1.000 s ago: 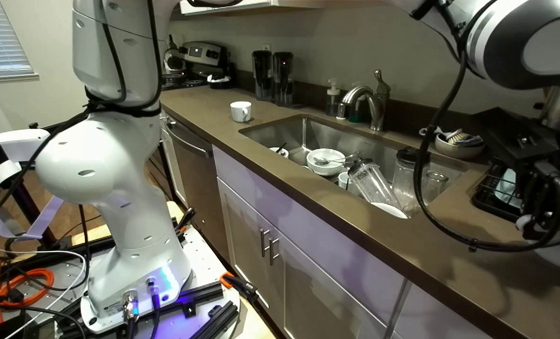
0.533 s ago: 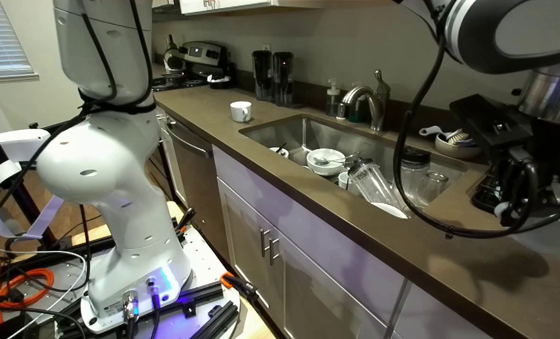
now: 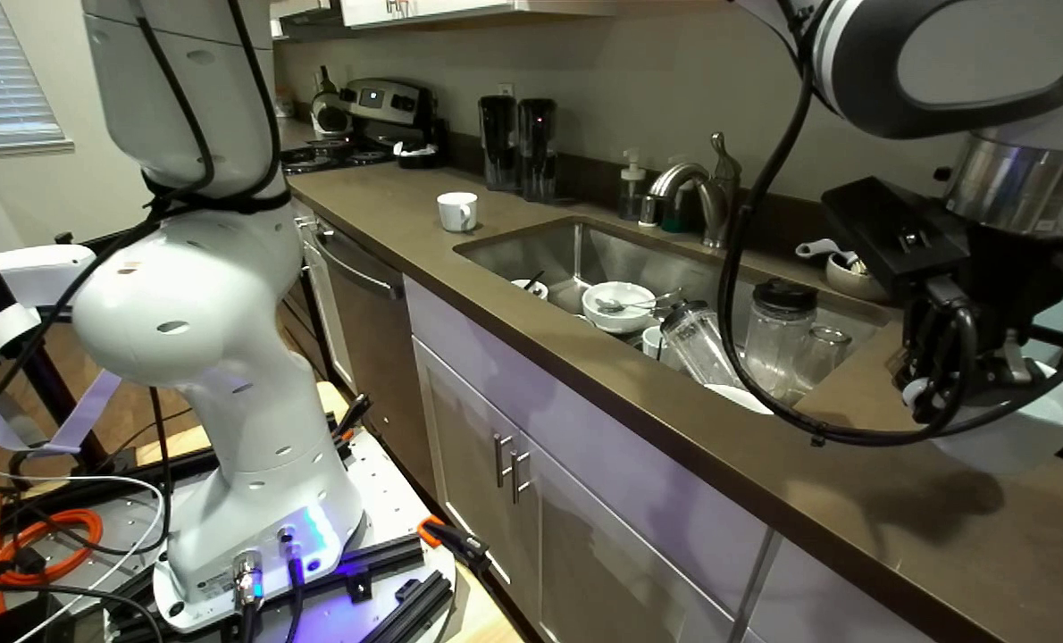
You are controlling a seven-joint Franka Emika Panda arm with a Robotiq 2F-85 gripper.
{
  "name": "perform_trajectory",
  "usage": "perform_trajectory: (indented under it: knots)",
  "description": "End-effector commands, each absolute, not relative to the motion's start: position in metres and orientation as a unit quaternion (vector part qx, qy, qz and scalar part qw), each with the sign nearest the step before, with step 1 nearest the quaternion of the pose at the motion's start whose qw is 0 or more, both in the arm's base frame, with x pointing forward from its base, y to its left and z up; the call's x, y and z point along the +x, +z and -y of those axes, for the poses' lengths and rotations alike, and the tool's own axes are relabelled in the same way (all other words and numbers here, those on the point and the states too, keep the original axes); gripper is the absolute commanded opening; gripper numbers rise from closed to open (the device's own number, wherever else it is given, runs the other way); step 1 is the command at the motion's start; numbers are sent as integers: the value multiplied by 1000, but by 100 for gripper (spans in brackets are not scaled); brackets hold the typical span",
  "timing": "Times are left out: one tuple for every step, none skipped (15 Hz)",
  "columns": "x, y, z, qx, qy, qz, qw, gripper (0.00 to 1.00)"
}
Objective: Pour the water out of the cup on the right into the sink then place it to the left of the sink
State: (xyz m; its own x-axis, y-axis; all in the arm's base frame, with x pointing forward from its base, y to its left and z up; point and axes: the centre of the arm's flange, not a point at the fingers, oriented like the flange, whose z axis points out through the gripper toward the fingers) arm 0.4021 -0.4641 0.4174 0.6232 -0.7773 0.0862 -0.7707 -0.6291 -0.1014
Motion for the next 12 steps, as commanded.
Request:
perform_trajectory:
  knots:
    - [402,417,464,-900,-61,-430,27,16]
    - [402,417,464,-901,-61,-430,27,16]
    - [402,417,464,-901,-61,-430,27,16]
    - [402,417,464,-901,-61,-430,27,16]
    - [402,417,464,-901,-61,-430,27,5]
    - [401,415,459,-904,-57,-422,28,5]
    - [400,411,454,-908,-53,-415,26,5]
    - [400,408,449,-911,-49,-408,28,5]
    - [400,405,444,-914,-45,-402,30,5]
    - [401,402,440,-917,-41,-396,31,5]
    - [402,399,434,-920,-38,-388,33,5]
    - [401,398,430,-924,-38,-379,34,5]
